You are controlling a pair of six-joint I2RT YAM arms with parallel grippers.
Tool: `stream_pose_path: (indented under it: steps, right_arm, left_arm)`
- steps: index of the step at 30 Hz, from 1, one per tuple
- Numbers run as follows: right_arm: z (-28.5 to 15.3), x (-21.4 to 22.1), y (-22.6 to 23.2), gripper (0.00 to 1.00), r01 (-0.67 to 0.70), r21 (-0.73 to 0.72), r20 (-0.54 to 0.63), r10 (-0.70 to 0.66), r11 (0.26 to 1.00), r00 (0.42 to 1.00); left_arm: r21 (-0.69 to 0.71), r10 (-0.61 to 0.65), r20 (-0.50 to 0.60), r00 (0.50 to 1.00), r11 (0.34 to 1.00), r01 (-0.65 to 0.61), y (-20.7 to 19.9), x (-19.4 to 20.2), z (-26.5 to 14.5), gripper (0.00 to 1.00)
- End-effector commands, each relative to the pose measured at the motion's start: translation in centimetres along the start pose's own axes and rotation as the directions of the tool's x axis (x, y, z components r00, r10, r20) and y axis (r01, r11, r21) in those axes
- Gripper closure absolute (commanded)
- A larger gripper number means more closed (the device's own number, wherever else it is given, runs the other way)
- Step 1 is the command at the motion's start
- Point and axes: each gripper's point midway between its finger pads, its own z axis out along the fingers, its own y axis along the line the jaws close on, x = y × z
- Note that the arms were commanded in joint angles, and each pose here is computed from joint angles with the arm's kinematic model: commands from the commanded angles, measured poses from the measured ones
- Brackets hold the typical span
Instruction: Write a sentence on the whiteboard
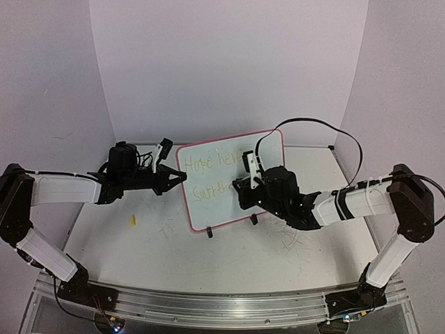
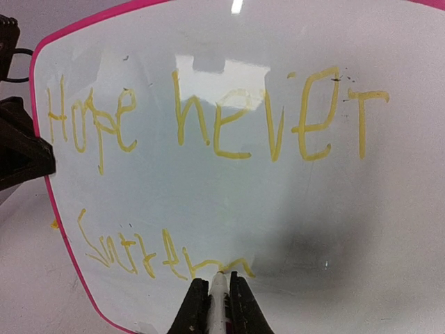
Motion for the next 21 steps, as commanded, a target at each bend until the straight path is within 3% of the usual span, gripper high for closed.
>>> stream_pose_path:
  steps: [1,21]
  right_arm:
    - [0.0,1.7,-1.3,1.00,0.006,0.056,-0.039,-0.004,0.998,0.999]
    - [-0.5,0.4,-3.1,1.00,0.012,0.123,-0.006,-0.011,0.992,1.000]
  left_arm:
    - [-0.118,0.093,-0.045,0.995,0.988,-0.097,2.4,0.8,0.0,1.00]
    - [-0.121,0.093,-0.049,0.994,0.988,-0.098,2.5,0.9,0.0,1.00]
